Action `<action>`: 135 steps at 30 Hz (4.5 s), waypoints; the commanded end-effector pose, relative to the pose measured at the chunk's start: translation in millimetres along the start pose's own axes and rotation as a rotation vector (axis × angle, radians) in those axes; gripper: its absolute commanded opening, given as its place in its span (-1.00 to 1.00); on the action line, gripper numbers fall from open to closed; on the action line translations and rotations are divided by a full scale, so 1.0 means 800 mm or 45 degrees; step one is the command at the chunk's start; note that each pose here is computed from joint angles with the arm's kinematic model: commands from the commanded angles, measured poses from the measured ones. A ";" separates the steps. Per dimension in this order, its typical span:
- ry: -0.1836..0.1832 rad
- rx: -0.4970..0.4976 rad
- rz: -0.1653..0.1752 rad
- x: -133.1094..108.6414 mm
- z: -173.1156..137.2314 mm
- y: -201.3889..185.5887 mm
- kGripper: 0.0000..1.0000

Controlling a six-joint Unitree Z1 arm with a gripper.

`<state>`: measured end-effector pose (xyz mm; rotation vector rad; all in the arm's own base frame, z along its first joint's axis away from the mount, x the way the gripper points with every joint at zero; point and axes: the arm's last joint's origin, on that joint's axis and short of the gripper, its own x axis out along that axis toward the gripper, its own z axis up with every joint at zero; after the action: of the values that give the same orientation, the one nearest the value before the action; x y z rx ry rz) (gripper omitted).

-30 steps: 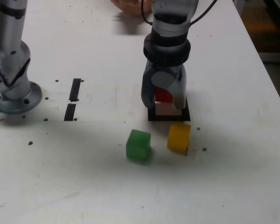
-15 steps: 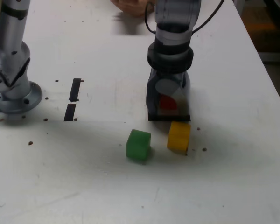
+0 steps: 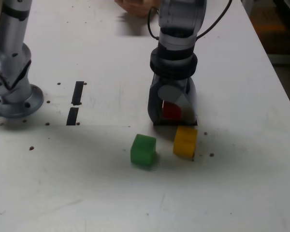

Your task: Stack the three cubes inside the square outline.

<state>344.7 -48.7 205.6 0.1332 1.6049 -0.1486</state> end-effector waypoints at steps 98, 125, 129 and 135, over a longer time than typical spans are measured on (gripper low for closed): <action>0.108 0.306 -0.018 0.004 0.055 -0.106 -0.64; 0.106 0.316 -0.036 0.005 0.040 -0.107 -0.97; 0.087 0.320 -0.019 -0.003 0.039 -0.113 -0.97; 0.048 0.304 0.023 -0.035 0.027 -0.128 -0.97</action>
<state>351.5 -151.6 224.7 0.3349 1.6389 -0.3244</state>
